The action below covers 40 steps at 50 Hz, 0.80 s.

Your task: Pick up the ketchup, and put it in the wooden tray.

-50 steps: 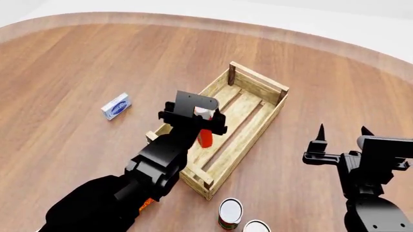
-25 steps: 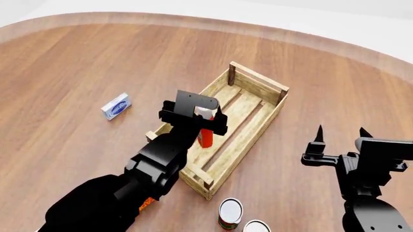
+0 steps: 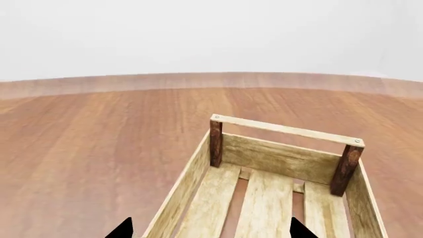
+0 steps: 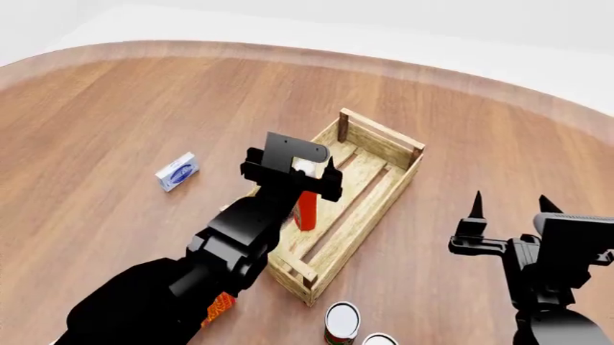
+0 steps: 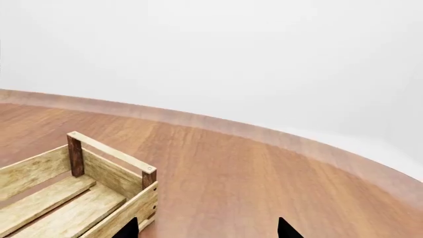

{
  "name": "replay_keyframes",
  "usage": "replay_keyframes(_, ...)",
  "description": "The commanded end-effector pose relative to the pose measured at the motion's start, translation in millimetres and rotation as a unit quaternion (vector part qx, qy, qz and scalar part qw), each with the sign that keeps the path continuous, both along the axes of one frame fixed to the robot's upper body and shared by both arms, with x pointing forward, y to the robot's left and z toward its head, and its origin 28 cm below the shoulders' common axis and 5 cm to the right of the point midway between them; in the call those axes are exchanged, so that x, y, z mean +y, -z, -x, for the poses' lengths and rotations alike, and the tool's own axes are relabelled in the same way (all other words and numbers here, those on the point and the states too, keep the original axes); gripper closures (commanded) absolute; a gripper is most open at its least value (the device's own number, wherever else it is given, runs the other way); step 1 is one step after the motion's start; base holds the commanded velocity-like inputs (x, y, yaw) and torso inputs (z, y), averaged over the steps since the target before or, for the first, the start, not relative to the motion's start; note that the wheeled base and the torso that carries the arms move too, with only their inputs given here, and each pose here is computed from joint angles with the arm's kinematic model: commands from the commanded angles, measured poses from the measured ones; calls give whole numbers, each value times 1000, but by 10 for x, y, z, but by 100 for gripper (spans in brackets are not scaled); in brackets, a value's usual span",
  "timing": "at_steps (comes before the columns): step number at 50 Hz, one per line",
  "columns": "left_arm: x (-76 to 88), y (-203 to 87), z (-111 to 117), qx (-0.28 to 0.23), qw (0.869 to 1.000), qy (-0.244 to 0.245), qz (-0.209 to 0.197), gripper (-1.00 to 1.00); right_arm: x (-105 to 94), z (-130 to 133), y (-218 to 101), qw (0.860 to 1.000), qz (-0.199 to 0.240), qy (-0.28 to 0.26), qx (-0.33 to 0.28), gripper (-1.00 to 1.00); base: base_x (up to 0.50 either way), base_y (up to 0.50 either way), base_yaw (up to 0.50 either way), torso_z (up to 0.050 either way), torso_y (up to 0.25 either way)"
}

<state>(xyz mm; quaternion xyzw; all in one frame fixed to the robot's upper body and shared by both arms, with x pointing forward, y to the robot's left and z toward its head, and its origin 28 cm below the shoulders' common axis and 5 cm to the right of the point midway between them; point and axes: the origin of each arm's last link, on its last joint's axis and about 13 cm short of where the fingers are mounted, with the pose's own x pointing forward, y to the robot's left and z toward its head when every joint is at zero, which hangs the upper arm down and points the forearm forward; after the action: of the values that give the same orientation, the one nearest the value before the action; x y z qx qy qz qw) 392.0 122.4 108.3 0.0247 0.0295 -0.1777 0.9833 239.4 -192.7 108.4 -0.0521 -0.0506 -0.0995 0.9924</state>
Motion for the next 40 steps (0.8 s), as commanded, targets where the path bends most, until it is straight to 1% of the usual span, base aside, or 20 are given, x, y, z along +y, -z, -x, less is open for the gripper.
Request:
replay_keyframes(1, -2, -13, -5, -7, 1000, 1, -2, -100, 18, 46, -34, 1000, 0, 0, -1, -100, 0, 0, 0, -6, 109)
replay_keyframes(5, -8, -31, -10, -15, 1000, 3, -2, -100, 20, 45, -36, 1000, -1, -1, -1, -100, 0, 0, 0, -6, 109)
replay_keyframes(12, -25, -115, -36, -45, 999, 12, 7, -100, 45, 79, -30, 1000, -2, -2, -2, -100, 0, 0, 0, -6, 105)
replay_keyframes(17, -42, -230, -69, -76, 996, 20, 31, -100, 90, 183, -35, 1000, -4, -3, -3, -100, 0, 0, 0, -6, 100)
replay_keyframes(21, -49, -332, -94, -107, 993, 23, 51, -100, 143, 319, -56, 1000, -5, -3, -3, -100, 0, 0, 0, -6, 76)
replay_keyframes(26, 45, -466, 71, -127, 990, 20, 64, -100, 232, 503, -98, 1000, -6, -3, -3, -100, 0, 0, 0, -6, 55)
replay_keyframes(32, 224, -598, 262, -141, 987, -1, 81, -100, 386, 777, -201, 1000, -5, -4, -5, -100, 0, 0, 0, 0, 0)
replay_keyframes(35, 338, -673, 382, -152, 984, -10, 87, -100, 475, 901, -272, 1000, -2, -4, -8, -100, 0, 0, 0, 0, 0)
replay_keyframes(36, 376, -691, 429, -157, 984, -12, 87, -100, 470, 845, -290, 1000, -3, -5, -6, -100, 0, 0, 0, 0, 0)
replay_keyframes(39, 485, -714, 561, -161, 983, -20, 90, -100, 375, 240, -291, 1000, -3, -5, -6, -100, 0, 0, 0, 0, 0)
replay_keyframes(40, 519, -715, 600, -160, 983, -23, 92, -100, 366, 92, -288, 1000, -3, -5, -6, -100, 0, 0, 0, 0, 0)
